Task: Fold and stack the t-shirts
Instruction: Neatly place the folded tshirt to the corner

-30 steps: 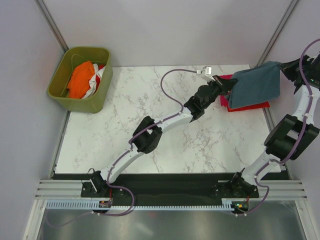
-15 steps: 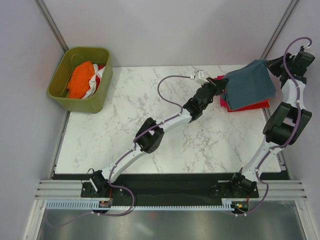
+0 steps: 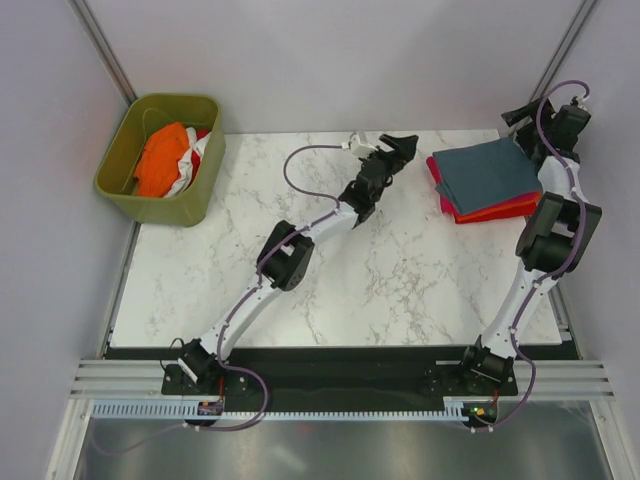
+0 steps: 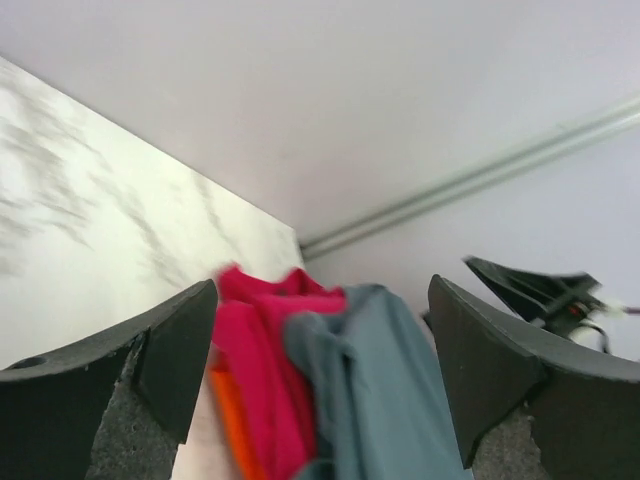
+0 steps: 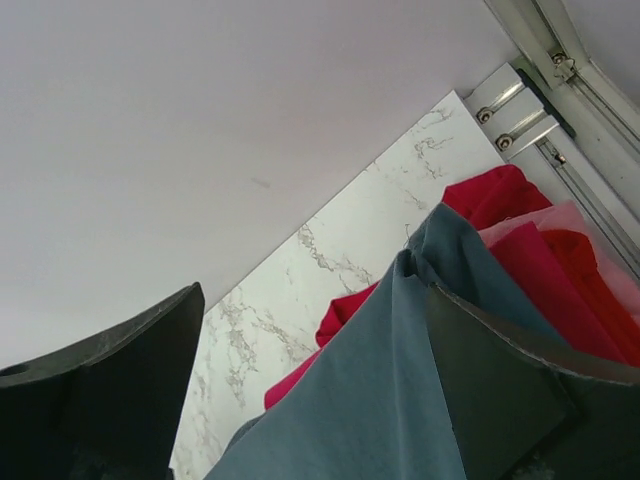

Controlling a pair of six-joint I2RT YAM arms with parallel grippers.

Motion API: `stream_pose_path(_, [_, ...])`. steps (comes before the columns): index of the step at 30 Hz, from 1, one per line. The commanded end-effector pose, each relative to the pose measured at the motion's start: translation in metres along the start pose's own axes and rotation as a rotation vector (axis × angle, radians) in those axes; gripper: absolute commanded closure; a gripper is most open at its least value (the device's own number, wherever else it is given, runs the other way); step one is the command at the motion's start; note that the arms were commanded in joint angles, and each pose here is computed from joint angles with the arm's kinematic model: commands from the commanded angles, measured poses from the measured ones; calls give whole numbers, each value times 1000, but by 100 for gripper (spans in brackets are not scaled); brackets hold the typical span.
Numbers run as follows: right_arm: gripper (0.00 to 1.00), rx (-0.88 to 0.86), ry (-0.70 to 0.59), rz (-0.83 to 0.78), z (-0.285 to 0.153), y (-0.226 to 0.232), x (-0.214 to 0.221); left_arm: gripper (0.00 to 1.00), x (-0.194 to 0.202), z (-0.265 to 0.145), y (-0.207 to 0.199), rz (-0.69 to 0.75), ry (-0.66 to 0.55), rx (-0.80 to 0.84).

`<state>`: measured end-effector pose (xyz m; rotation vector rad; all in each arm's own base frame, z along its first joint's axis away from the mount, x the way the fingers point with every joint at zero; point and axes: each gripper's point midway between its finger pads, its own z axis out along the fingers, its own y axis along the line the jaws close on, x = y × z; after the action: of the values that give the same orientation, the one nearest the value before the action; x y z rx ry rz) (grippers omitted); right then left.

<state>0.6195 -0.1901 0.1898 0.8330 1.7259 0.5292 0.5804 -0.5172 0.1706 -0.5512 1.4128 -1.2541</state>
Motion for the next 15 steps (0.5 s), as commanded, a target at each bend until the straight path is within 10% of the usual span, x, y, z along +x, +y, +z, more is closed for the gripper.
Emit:
stream_pose_path(1, [2,12,-154,-105,-22,44,-47,7,-85,7,-102,63,-92,147])
stream_pose_path(10, [11,3,-151,-211,-85,81,-50,0,-122,-35,-114,313,-8,93])
stream_pose_path(15, [46,-286,-50,-60,-100,130,-14,0,-155,-58,-106,339,25,48])
